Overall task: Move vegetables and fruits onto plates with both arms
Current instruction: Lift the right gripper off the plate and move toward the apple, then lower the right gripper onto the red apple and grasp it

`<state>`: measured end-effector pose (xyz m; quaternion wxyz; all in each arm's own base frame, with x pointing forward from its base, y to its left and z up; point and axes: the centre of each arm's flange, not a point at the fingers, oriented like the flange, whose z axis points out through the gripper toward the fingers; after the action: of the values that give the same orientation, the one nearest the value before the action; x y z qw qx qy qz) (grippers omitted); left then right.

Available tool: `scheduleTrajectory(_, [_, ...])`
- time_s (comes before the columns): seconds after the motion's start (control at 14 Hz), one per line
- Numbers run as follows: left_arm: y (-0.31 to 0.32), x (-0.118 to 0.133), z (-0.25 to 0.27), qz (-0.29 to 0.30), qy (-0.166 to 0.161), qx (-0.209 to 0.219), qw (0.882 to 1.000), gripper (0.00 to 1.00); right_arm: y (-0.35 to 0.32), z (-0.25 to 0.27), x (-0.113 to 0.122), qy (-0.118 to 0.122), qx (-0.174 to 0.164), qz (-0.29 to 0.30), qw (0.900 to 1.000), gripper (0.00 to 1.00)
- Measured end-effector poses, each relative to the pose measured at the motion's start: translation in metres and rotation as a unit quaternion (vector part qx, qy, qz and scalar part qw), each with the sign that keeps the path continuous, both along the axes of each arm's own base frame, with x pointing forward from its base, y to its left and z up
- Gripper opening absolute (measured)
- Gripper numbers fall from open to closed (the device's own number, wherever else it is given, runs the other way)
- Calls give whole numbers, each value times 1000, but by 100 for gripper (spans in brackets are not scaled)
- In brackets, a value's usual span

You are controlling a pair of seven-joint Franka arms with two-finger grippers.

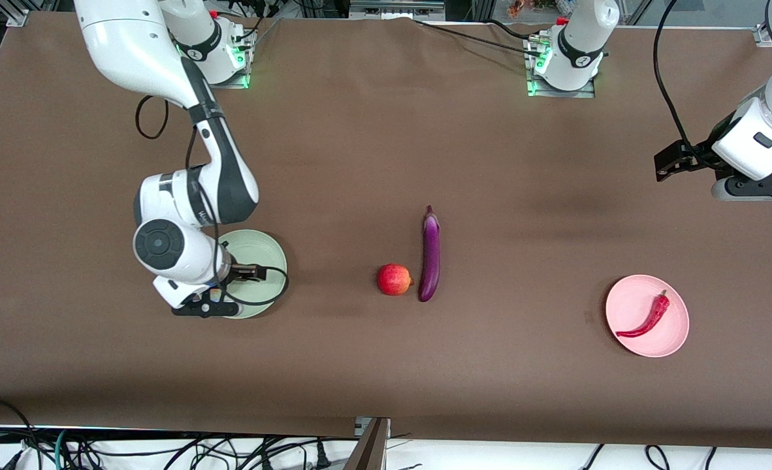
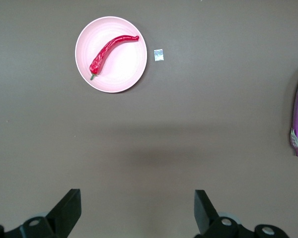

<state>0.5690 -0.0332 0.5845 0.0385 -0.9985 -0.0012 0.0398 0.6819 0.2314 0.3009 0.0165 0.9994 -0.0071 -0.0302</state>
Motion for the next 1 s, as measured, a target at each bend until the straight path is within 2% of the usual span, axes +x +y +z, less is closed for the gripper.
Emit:
scheduleTrajectory(0.29, [0, 0, 0, 0, 1, 0, 1000, 100, 71, 16, -21, -14, 18, -42, 999, 100])
scheduleTrajectory(0.64, [0, 0, -1, 0, 3, 0, 1000, 100, 156, 10, -48, -69, 51, -97, 992, 100])
scheduleTrajectory(1.0, [-10, 3, -19, -8, 20, 1, 1000, 100, 227, -19, -74, -133, 108, -144, 975, 100])
